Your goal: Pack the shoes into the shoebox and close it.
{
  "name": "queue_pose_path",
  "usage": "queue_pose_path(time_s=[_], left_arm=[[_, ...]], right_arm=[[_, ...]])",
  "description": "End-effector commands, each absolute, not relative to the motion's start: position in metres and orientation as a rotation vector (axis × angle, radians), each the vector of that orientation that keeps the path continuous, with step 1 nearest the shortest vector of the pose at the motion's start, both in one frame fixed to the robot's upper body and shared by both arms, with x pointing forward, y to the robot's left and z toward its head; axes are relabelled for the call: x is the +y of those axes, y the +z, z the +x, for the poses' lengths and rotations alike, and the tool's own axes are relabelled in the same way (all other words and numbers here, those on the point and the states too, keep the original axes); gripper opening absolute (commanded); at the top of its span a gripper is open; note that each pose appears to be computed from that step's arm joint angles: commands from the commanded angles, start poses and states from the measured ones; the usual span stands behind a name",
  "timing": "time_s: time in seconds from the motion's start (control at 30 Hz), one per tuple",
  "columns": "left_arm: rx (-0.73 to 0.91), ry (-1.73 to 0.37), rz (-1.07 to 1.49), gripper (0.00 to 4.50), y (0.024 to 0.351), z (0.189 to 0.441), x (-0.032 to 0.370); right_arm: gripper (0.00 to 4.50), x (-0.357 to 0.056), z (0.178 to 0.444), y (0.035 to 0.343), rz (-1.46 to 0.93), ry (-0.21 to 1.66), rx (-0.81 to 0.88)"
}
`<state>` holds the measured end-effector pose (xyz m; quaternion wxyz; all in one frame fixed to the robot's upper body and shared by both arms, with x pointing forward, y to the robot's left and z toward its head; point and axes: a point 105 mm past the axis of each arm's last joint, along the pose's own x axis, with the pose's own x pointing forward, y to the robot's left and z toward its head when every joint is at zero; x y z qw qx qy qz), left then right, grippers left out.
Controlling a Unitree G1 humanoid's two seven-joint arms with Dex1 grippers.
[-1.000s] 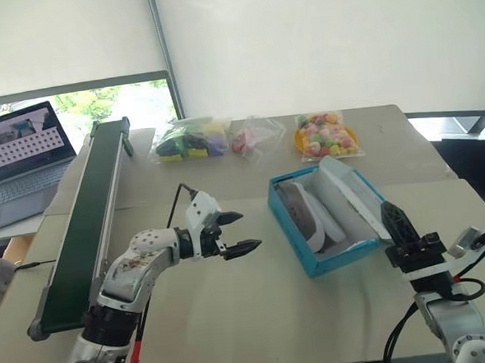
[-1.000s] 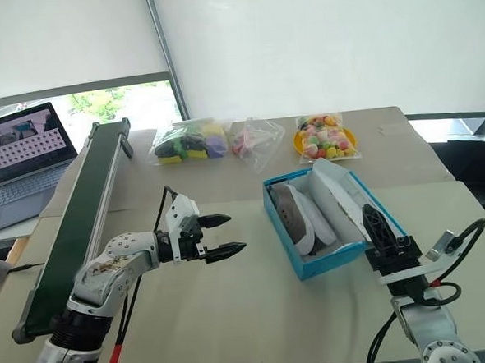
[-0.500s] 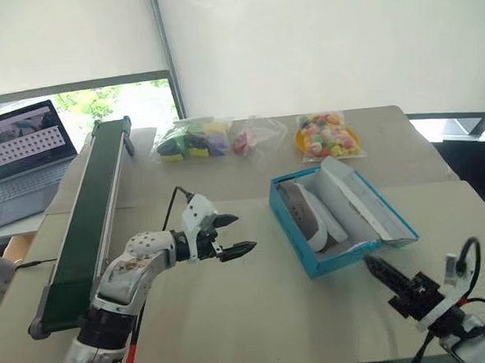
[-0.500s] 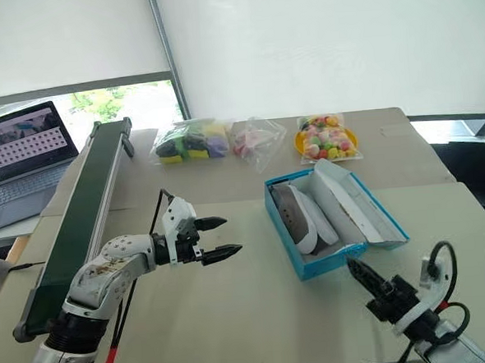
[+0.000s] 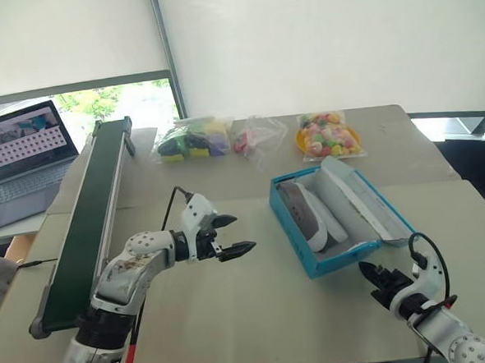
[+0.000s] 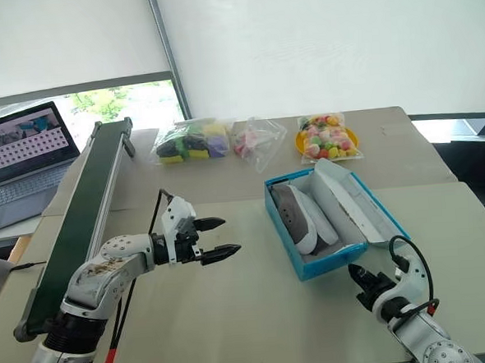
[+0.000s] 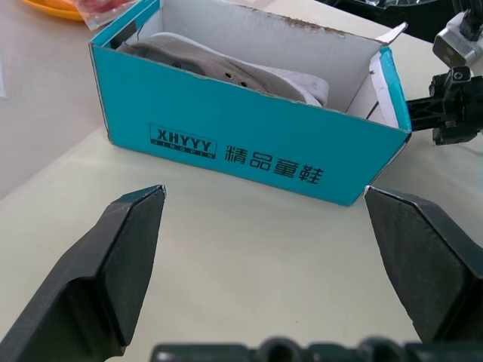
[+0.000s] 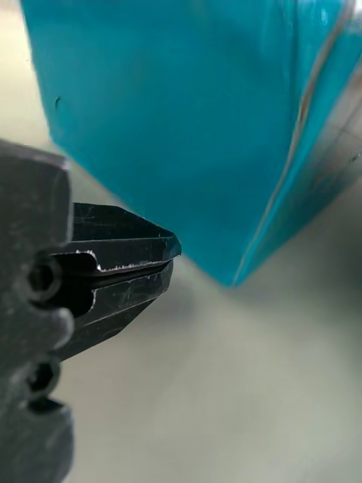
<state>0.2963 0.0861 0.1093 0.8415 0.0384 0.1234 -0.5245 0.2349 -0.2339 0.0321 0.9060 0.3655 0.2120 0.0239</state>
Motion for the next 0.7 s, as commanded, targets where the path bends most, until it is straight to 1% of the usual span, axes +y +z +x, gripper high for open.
queue_pose_path(time_s=[0.03,0.07,0.1,0.17,0.23,0.3,0.37,0.43,0.53,0.7], left_arm=[[0.2,-1.111,0.095,4.5,0.127,0.298,0.087],[0.2,-1.111,0.094,4.5,0.127,0.298,0.086],[0.199,-1.111,0.093,4.5,0.127,0.298,0.086],[0.198,-1.112,0.092,4.5,0.127,0.299,0.085],[0.194,-1.111,0.092,4.5,0.128,0.299,0.085],[0.192,-1.108,0.094,4.5,0.129,0.3,0.085],[0.191,-1.105,0.096,4.5,0.129,0.3,0.086],[0.191,-1.102,0.097,4.5,0.13,0.301,0.087],[0.192,-1.095,0.101,4.5,0.129,0.301,0.089],[0.196,-1.087,0.099,4.5,0.129,0.299,0.091]], right_arm=[[0.05,-0.198,0.238,0.065,0.758,0.242,0.388],[0.05,-0.191,0.239,0.07,0.761,0.272,0.375],[0.05,-0.191,0.245,0.075,0.77,0.264,0.356],[0.05,-0.194,0.255,0.082,0.785,0.237,0.324],[0.05,-0.2,0.268,0.097,0.797,0.206,0.263],[0.05,-0.205,0.276,0.107,0.816,0.175,0.225],[0.05,-0.213,0.284,0.108,0.867,0.102,0.22],[0.05,-0.215,0.289,0.11,0.88,0.072,0.233],[0.05,-0.205,0.298,0.11,0.851,0.046,0.28],[0.05,-0.205,0.299,0.102,0.795,-0.021,0.33]])
